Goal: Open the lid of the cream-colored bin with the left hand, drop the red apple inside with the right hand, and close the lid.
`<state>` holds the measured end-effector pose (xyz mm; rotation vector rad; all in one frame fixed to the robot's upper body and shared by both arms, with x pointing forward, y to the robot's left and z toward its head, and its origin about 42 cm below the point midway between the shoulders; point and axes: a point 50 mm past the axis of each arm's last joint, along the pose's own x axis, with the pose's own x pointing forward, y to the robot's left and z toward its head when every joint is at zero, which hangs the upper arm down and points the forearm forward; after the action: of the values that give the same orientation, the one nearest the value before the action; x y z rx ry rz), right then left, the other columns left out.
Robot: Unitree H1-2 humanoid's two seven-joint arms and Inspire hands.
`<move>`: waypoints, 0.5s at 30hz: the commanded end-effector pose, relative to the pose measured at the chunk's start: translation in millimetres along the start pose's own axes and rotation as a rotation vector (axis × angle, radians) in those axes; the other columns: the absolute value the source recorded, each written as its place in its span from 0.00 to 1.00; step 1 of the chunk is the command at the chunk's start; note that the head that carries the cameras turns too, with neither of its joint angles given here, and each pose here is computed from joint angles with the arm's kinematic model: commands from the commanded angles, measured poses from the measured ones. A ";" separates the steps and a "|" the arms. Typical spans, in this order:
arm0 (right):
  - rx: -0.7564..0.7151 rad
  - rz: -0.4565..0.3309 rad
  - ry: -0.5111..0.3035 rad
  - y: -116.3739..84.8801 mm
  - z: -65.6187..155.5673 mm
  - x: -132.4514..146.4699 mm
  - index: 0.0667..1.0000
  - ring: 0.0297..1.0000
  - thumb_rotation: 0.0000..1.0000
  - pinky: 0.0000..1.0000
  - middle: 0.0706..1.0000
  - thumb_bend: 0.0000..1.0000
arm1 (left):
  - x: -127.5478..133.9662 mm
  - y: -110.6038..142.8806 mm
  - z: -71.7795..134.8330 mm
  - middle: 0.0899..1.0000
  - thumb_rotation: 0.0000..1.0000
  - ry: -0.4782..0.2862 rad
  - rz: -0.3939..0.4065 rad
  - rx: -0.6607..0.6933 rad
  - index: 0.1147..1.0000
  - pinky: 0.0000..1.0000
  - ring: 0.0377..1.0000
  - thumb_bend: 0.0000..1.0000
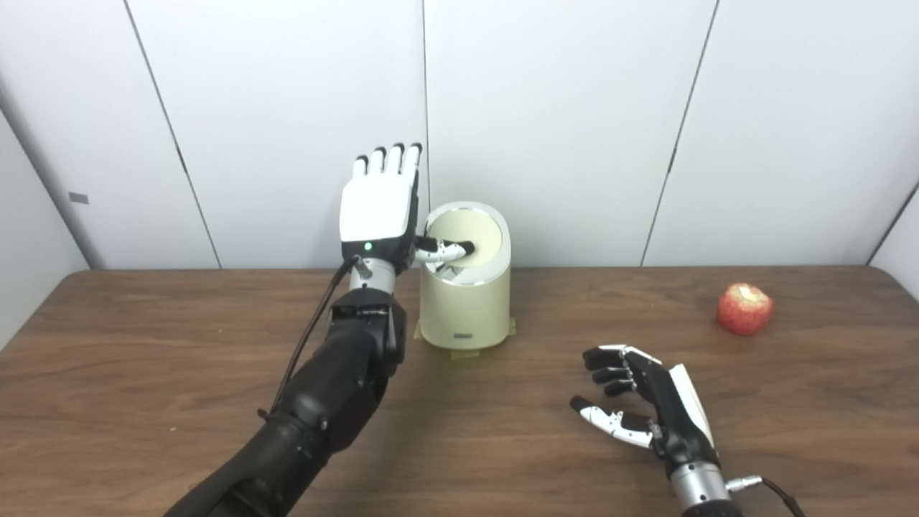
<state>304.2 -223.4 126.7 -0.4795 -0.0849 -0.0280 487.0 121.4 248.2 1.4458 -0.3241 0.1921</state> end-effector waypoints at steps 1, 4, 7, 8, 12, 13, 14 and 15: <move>-0.005 -0.002 -0.040 -2.2 10.7 4.5 0.61 0.62 0.00 0.55 0.63 0.32 | 5.2 2.4 -6.7 1.00 0.22 0.012 -0.038 0.050 1.00 1.00 1.00 1.00; -0.010 -0.003 -0.040 -2.0 11.1 4.4 0.61 0.62 0.00 0.56 0.63 0.31 | 3.5 -0.4 -10.0 1.00 0.21 0.021 -0.063 0.042 1.00 1.00 1.00 1.00; -0.013 -0.004 -0.044 -2.0 10.3 4.9 0.60 0.62 0.00 0.55 0.63 0.31 | 1.7 -1.0 -12.3 1.00 0.32 0.040 -0.065 -0.013 1.00 1.00 1.00 0.97; -0.011 -0.003 -0.042 -2.1 10.3 5.0 0.60 0.62 0.00 0.55 0.62 0.31 | 1.5 0.1 -12.3 1.00 0.49 0.048 -0.060 -0.050 1.00 1.00 1.00 0.87; -0.016 0.003 -0.034 -2.3 10.8 5.1 0.61 0.62 0.00 0.55 0.63 0.31 | -0.8 4.0 -12.3 1.00 0.97 0.009 -0.019 -0.197 1.00 1.00 1.00 0.72; -0.020 0.006 -0.032 -2.3 10.9 5.1 0.61 0.62 0.00 0.55 0.63 0.31 | -2.0 4.5 -11.9 1.00 0.98 -0.001 -0.011 -0.233 1.00 1.00 1.00 0.73; -0.022 0.007 -0.032 -2.3 11.0 5.1 0.61 0.62 0.00 0.55 0.63 0.31 | -3.2 4.8 -11.3 1.00 0.99 -0.007 -0.005 -0.267 1.00 1.00 1.00 0.75; -0.026 0.010 -0.032 -2.4 10.9 5.2 0.61 0.62 0.00 0.55 0.63 0.31 | -4.5 5.1 -10.9 1.00 1.00 -0.009 0.004 -0.299 1.00 1.00 1.00 0.75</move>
<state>304.2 -222.2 127.6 -0.4889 -0.0832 -0.0231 476.3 140.0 218.3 1.1990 -0.2297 0.0907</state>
